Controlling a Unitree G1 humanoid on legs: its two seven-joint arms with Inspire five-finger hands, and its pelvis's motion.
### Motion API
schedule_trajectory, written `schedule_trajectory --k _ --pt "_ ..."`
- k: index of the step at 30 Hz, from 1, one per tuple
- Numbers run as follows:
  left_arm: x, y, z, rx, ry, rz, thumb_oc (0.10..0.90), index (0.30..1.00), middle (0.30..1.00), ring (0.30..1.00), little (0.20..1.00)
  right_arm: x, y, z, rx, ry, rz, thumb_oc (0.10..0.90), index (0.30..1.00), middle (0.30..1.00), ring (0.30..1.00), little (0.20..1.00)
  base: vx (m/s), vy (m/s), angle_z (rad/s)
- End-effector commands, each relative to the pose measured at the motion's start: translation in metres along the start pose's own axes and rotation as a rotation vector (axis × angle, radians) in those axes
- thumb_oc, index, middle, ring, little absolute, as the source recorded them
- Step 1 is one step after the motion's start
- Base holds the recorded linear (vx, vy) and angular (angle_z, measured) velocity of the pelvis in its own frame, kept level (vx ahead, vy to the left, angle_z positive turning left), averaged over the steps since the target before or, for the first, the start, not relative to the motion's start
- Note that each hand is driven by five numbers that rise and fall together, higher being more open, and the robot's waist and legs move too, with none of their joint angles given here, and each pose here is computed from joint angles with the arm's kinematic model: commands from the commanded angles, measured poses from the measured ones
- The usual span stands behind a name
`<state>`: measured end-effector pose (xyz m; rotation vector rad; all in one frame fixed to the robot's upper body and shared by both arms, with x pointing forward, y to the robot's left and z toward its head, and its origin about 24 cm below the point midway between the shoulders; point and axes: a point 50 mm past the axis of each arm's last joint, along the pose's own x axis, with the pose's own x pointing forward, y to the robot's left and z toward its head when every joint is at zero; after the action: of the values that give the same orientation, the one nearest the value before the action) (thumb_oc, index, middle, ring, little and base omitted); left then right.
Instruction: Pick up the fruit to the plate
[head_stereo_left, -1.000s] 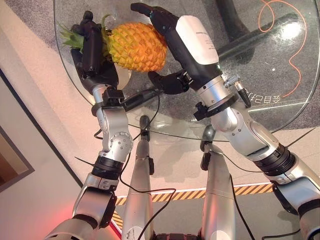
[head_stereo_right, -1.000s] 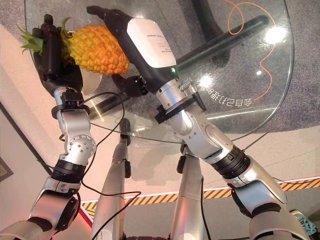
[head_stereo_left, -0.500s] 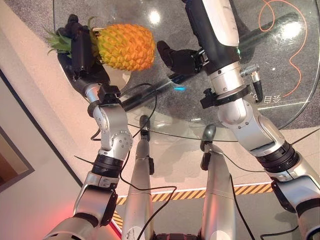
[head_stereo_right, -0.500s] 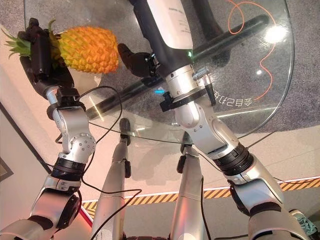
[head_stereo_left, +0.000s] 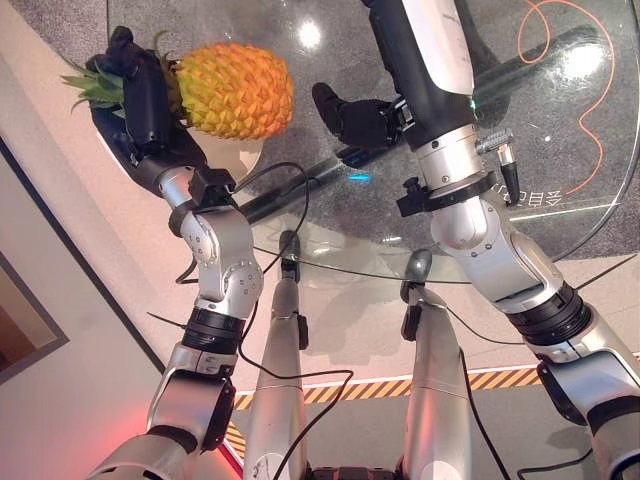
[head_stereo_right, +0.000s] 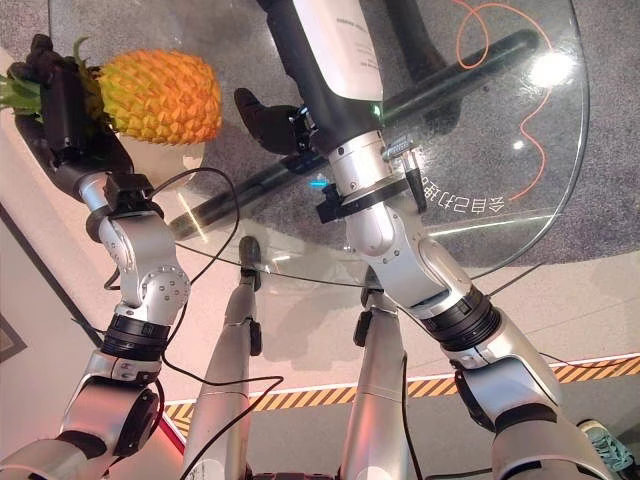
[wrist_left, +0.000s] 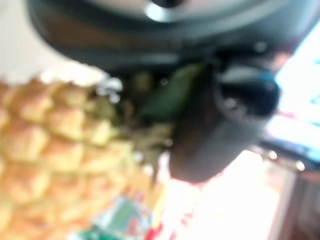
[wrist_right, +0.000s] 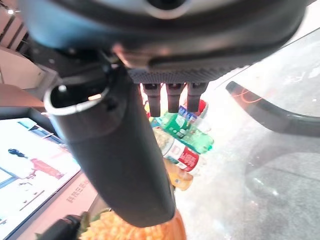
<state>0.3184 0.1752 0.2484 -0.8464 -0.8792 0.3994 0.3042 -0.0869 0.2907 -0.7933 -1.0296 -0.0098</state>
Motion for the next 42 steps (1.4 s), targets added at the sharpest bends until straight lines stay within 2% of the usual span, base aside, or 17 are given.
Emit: schedule_trajectory --k 1,5,12,20,26,38,42 --pt "0.025 -0.048 0.052 -0.054 -0.368 -0.192 0.1 0.3 0.3 0.3 0.2 0.023 -0.037 0.028 0.081 -0.13 -0.268 0.8 0.9 0.9 0.9 0.9 -0.01 0.038 0.0" --pt "0.028 -0.041 0.055 0.001 -0.427 -0.16 0.1 0.3 0.3 0.3 0.2 0.013 -0.044 0.003 0.05 -0.029 -0.38 0.8 0.9 0.9 0.9 0.9 -0.01 0.044 0.0" --pt "0.031 -0.024 0.061 0.108 -0.523 -0.112 0.1 0.3 0.3 0.3 0.2 -0.027 -0.059 -0.054 -0.036 0.226 -0.588 0.8 0.9 0.9 0.9 0.9 -0.01 0.051 0.0" --pt "0.04 -0.005 0.069 0.246 -0.674 -0.015 0.1 0.3 0.3 0.3 0.2 -0.092 -0.07 -0.114 -0.071 0.575 -0.809 0.8 0.9 0.9 0.9 0.9 0.02 0.048 -0.02" --pt "0.055 0.008 0.071 0.349 -0.741 0.04 0.1 0.3 0.3 0.3 0.2 -0.15 -0.074 -0.156 0.043 0.848 -0.939 0.8 0.9 0.9 0.9 0.9 0.01 0.034 -0.06" --pt "0.095 0.011 0.084 0.513 -0.76 0.098 0.1 0.3 0.3 0.3 0.2 -0.231 -0.079 -0.208 0.121 1.269 -1.061 0.8 0.9 0.9 0.9 0.9 0.01 -0.01 -0.04" --pt "0.103 0.012 0.085 0.547 -0.743 0.101 0.1 0.3 0.3 0.3 0.2 -0.257 -0.079 -0.215 0.071 1.394 -1.018 0.8 0.9 0.9 0.9 0.9 0.0 0.0 0.0"
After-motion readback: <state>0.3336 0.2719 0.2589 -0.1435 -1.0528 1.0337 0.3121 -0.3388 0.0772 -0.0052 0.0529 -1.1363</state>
